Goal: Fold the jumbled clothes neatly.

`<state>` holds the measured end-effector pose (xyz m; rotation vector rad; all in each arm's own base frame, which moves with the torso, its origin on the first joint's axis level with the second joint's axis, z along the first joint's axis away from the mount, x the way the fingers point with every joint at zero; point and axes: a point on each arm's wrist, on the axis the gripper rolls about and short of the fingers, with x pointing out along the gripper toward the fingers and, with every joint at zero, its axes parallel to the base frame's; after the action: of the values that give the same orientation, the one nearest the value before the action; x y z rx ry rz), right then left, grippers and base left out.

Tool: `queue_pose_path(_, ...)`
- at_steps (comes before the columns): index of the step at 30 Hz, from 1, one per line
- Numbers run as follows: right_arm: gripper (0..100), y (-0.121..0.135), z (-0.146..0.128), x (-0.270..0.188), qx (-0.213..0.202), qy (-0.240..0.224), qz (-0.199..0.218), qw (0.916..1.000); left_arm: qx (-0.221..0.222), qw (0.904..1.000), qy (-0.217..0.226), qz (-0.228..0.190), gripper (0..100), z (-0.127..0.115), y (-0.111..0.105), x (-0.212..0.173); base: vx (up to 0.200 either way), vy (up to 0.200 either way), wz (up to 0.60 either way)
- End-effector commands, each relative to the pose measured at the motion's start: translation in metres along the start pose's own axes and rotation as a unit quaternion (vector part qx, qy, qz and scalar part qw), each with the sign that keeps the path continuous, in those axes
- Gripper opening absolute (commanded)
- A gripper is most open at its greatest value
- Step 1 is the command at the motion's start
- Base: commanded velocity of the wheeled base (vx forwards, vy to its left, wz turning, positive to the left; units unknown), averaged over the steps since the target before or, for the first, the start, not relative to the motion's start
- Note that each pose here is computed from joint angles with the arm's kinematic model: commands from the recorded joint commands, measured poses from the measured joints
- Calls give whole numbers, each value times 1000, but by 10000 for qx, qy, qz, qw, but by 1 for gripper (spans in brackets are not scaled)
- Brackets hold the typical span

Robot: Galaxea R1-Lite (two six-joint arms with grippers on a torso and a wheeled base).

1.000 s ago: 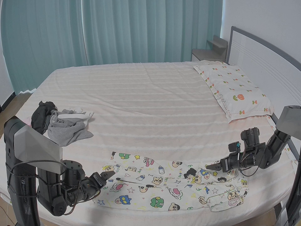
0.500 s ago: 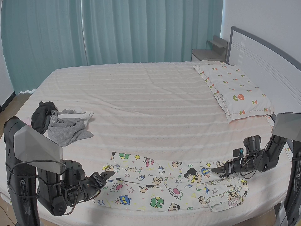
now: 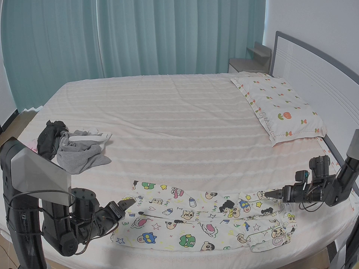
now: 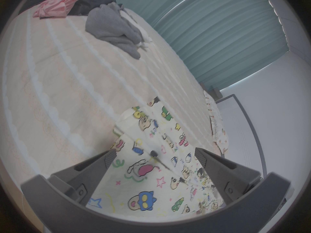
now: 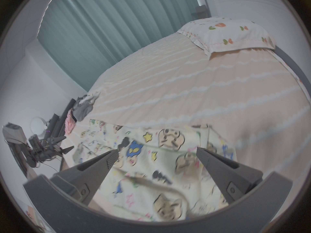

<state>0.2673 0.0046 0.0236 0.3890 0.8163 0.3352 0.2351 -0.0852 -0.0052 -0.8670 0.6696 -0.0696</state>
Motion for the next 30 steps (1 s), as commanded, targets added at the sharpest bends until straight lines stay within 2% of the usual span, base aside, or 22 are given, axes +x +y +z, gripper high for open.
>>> queue_pose_path(1,100,19,-17,-58,520,-312,779,9951,188,9920,-787,-967,100,28,-40,-30,0,0,0)
queue_pose_path(2,100,19,-25,-66,630,-247,1221,9902,634,9882,-878,-1085,100,32,-46,-30,0,0,0)
queue_pose_path(3,100,19,-25,-66,639,-250,1250,9898,687,9879,-879,-1074,100,32,-46,-30,0,0,0)
queue_pose_path(4,100,17,-35,-70,690,-118,1527,9858,1234,9835,-899,-967,100,35,-50,-23,0,0,0)
queue_pose_path(5,100,16,-40,-72,696,-75,1657,9837,1524,9807,-877,-851,100,39,-53,-17,0,0,0)
queue_pose_path(6,100,16,-43,-74,714,-68,1741,9821,1631,9800,-868,-745,100,45,-56,-10,0,0,0)
queue_pose_path(9,100,15,-46,-76,744,-54,1887,9792,1591,9841,-693,-388,100,64,-68,9,0,0,0)
queue_pose_path(10,100,13,-47,-76,801,-20,1941,9777,1578,9862,-480,-127,100,68,-68,17,0,0,0)
queue_pose_path(12,100,13,-47,-76,801,-20,1941,9777,1578,9862,-480,-127,100,68,-68,17,0,0,0)
queue_pose_path(13,100,8,-49,-74,871,53,2047,9749,1662,9858,30,250,100,73,-64,27,0,0,0)
queue_pose_path(14,100,5,-49,-73,861,50,2075,9744,1831,9821,358,247,100,72,-58,33,0,0,0)
queue_pose_path(15,100,5,-49,-73,858,55,2082,9743,1851,9817,385,240,100,72,-58,33,0,0,0)
queue_pose_path(17,100,3,-50,-72,785,59,2068,9752,2260,9704,843,114,100,66,-46,40,0,0,0)
queue_pose_path(20,100,2,-53,-70,720,100,2056,9759,2618,9582,1124,271,100,56,-30,55,0,0,0)
queue_pose_path(21,100,1,-56,-69,672,142,2047,9764,2812,9509,1248,338,100,52,-22,63,0,0,0)
queue_pose_path(25,100,-1,-59,-66,497,200,2033,9776,2981,9433,1398,421,100,47,-12,77,0,0,0)
queue_pose_path(30,100,-3,-62,-63,461,266,2023,9779,3057,9410,1391,410,100,47,-10,88,0,0,0)
